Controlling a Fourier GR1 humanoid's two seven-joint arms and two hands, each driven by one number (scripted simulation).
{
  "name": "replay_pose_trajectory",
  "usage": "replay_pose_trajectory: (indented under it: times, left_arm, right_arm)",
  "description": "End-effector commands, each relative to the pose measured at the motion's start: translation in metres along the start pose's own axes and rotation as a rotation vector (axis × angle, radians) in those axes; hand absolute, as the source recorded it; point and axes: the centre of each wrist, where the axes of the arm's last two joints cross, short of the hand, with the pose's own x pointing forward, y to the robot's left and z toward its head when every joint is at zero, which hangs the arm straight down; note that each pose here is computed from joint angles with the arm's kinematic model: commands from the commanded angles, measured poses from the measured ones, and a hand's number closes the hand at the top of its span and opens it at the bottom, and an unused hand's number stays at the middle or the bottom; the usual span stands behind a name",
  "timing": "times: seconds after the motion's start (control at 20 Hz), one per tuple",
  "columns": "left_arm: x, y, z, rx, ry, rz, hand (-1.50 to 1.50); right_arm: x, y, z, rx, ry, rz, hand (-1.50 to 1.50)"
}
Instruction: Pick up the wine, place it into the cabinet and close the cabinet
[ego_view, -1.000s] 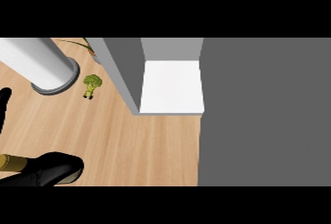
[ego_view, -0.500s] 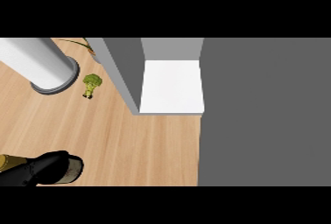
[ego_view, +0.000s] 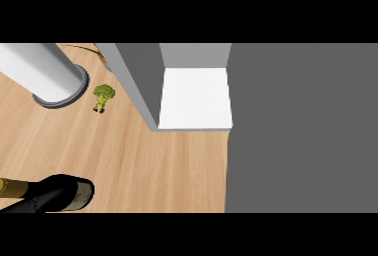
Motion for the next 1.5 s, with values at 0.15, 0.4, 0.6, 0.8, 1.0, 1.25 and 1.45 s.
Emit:
replay_pose_trajectory:
  times: [0.15, 0.4, 0.6, 0.8, 1.0, 1.25, 1.45]
  left_arm:
    - [-0.049, 0.022, -0.008, 0.096, -0.002, -0.044, -1.5]
    - [-0.082, 0.043, -0.016, 0.148, -0.039, -0.09, -1.5]
    - [-0.111, 0.047, -0.009, 0.136, 0.016, -0.078, -1.5]
    - [-0.143, 0.057, -0.027, 0.13, 0.056, -0.064, -1.5]
    - [-0.164, 0.067, -0.024, 0.115, 0.079, -0.051, -1.5]
    - [-0.198, 0.079, 0.0, 0.035, 0.117, 0.028, -1.5]
    - [-0.217, 0.087, -0.007, 0.01, 0.122, 0.073, -1.5]
  right_arm:
    - [0.036, 0.012, 0.019, 0.048, -0.077, -0.081, -1.5]
    - [0.037, 0.009, 0.02, 0.047, -0.081, -0.037, -1.5]
    - [0.031, 0.007, 0.022, 0.057, -0.057, -0.052, -1.5]
    - [0.039, 0.006, 0.019, 0.063, -0.08, -0.055, -1.5]
    - [0.027, 0.005, 0.024, 0.063, -0.068, -0.054, -1.5]
    - [0.029, 0.002, 0.028, 0.065, -0.072, -0.059, -1.5]
    - [0.038, 0.016, 0.026, 0.075, -0.081, -0.046, -1.5]
